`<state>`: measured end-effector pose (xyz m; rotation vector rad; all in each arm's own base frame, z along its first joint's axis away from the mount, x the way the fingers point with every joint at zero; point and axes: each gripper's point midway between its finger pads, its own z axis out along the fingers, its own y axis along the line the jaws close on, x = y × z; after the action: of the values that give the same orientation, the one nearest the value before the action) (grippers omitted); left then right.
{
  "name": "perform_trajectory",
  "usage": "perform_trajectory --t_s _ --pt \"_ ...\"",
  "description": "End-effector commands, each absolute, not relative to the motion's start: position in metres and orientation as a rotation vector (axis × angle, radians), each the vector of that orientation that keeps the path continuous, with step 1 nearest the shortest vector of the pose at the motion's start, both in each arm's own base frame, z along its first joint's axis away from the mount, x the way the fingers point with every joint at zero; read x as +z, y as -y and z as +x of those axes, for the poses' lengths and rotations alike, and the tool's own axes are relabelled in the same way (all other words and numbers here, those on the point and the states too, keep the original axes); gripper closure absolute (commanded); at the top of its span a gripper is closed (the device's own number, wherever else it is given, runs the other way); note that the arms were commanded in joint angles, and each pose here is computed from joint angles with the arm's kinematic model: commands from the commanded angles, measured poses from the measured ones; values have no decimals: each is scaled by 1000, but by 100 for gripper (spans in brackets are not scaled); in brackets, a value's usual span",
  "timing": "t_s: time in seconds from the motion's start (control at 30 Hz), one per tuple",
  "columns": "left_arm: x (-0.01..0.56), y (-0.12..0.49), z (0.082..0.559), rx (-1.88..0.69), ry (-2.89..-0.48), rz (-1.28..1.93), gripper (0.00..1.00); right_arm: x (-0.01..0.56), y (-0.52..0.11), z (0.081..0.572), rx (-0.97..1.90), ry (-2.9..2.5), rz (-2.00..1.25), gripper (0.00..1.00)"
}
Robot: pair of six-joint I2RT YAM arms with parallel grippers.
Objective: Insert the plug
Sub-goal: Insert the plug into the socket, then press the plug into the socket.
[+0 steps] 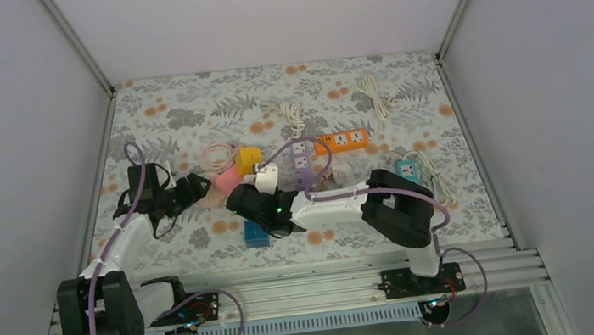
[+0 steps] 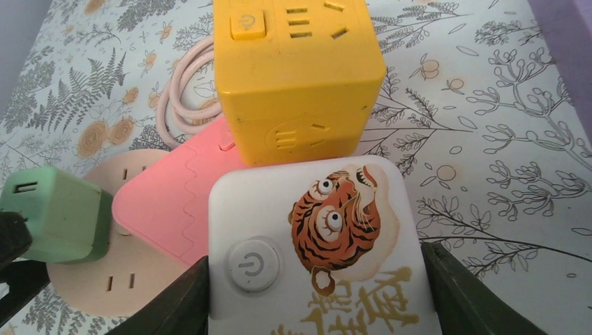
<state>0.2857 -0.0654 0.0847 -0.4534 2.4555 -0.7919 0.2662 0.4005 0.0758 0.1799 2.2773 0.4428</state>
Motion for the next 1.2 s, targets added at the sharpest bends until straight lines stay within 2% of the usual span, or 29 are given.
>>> perform_trajectory --t_s 0.0,0.07,0.2,0.33,0.4,0.57,0.7,0.83,1.0,1.17 --pt "84 74 281 -854 -2464 -449 20 -31 -344 220 100 -2598 33 81" --pt "87 74 283 -852 -2457 -444 21 -7 -355 225 188 -2561 27 73" --pt "91 70 287 -825 -2453 -439 20 63 -382 241 424 -2444 1 46" --pt "95 69 290 -808 -2451 -435 20 109 -392 256 561 -2391 -14 12" --pt "96 69 291 -808 -2447 -433 20 123 -389 261 598 -2377 -27 1" --pt "96 68 292 -802 -2447 -427 20 132 -377 268 656 -2402 -105 0" --pt "97 66 292 -785 -2447 -427 20 126 -382 262 715 -2457 -339 1" --pt "100 65 293 -772 -2441 -423 20 109 -377 259 651 -2544 -440 3" --pt "99 64 293 -770 -2442 -425 19 94 -375 262 641 -2599 -383 8" --pt "99 65 292 -774 -2441 -423 19 85 -384 266 654 -2637 -317 22"
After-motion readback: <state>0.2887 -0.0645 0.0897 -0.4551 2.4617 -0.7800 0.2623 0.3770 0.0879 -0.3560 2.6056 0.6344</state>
